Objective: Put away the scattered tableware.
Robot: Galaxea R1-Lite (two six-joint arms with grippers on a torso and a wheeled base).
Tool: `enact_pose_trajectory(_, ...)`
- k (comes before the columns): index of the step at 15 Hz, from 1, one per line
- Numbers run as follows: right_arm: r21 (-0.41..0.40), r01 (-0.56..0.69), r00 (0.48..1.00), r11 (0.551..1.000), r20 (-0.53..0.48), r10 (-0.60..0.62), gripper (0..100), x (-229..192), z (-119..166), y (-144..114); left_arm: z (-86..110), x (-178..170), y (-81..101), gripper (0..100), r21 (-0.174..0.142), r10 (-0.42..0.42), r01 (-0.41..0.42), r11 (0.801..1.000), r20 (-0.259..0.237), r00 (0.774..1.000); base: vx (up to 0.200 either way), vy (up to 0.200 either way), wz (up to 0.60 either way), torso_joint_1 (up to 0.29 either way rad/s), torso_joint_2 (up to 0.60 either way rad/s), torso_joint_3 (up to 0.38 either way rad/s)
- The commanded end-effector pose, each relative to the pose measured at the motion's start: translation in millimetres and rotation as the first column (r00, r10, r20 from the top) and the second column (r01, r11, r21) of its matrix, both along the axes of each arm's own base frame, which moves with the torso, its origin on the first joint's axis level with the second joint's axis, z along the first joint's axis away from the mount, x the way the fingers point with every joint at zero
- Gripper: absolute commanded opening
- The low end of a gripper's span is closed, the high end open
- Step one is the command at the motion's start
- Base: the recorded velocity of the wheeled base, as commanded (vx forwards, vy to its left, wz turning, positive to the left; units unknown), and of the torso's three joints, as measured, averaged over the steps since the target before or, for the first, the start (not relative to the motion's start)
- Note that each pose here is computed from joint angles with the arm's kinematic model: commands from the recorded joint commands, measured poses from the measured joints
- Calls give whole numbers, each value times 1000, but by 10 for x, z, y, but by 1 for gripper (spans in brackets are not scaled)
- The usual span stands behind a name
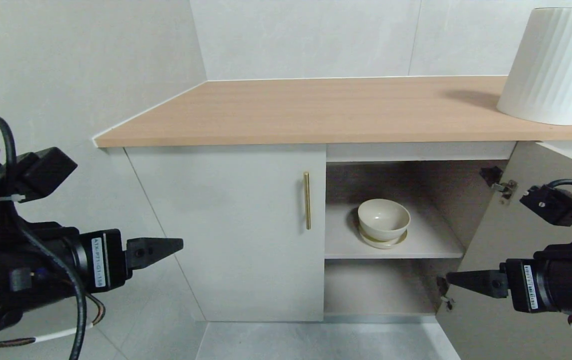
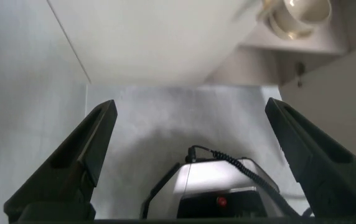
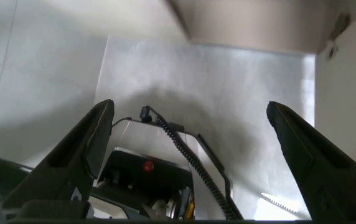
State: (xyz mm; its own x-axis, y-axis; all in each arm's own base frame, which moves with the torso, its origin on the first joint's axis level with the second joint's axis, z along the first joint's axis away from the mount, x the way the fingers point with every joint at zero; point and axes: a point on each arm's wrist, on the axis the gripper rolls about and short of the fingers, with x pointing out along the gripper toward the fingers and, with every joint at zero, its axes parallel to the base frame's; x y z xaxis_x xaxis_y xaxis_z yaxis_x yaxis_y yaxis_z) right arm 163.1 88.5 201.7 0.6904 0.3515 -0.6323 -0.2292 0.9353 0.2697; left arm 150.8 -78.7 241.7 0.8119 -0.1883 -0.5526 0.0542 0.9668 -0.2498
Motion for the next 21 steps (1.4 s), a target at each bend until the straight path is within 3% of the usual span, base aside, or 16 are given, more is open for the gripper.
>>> enact_pose_trajectory(1, -2, -4, 1000, 1000, -2, 4, 100, -2, -3, 6, -29, 23, -17, 100, 7, -1, 1, 1000, -13, 1000, -200, 0, 0, -7, -2, 12)
enact_pose_trajectory(13, -24, -22, 1000, 999, -5, 22, 100, -17, -34, 1, -52, 32, -28, 100, 12, -5, 6, 1000, -23, 1000, -200, 0, 0, 3, 3, 4)
enact_pose_trajectory(21, -17, -20, 1000, 1000, 11, 21, 100, -50, -4, -17, -64, 30, -28, 100, 15, -8, 8, 1000, -27, 1000, 0, 0, 0, 0, 0, 0)
